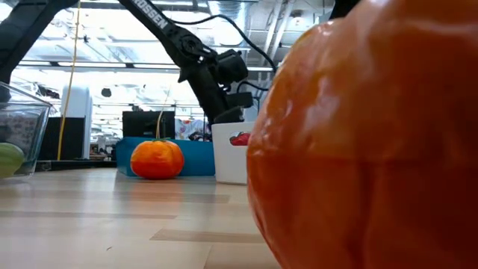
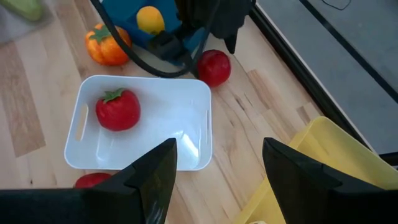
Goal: Sort produce into baskets
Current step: Put the top red tomato into the white bin
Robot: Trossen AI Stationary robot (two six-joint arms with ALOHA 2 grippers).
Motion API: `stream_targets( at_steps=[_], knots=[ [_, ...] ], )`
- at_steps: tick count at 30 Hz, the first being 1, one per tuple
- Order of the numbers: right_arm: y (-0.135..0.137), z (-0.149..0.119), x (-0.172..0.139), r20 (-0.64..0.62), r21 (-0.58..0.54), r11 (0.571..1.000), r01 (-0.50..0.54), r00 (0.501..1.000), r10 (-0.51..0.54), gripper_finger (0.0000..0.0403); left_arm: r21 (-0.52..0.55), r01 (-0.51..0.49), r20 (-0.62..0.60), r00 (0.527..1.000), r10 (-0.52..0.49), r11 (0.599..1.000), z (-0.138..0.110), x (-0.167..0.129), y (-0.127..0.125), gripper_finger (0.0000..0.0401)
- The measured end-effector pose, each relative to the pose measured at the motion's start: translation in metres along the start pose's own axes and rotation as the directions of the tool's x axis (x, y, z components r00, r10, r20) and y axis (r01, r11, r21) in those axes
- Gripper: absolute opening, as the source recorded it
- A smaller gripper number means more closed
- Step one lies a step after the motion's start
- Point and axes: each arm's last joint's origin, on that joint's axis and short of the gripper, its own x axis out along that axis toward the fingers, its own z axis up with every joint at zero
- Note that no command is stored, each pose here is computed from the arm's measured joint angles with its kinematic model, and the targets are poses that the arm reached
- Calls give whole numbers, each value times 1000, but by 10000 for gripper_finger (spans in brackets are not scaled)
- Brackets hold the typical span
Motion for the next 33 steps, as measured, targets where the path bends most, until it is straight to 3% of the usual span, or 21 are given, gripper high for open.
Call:
stream_targets(
  at_steps=[8, 18, 22, 27, 33],
  knots=[
    [0, 0, 0, 0, 0, 1000, 1, 1000, -1, 265, 18, -22, -10, 1000, 22, 1000, -4, 19, 1, 388],
    [-1, -1, -1, -10, -8, 1000, 6, 1000, -6, 265, 19, -27, -16, 1000, 27, 999, -5, 19, 1, 276],
    [-6, -9, -11, -29, -20, 999, 47, 998, -48, 265, 19, -26, -22, 999, 26, 999, -4, 18, 1, 266],
    [-8, -27, -19, 35, -13, 998, 55, 998, -55, 265, 45, -28, -18, 999, 29, 999, 13, 6, 5, 273],
    [-9, -60, -6, 70, 55, 998, 22, 997, -25, 265, 75, -70, 25, 997, 68, 995, 52, -25, 12, 275]
  ],
)
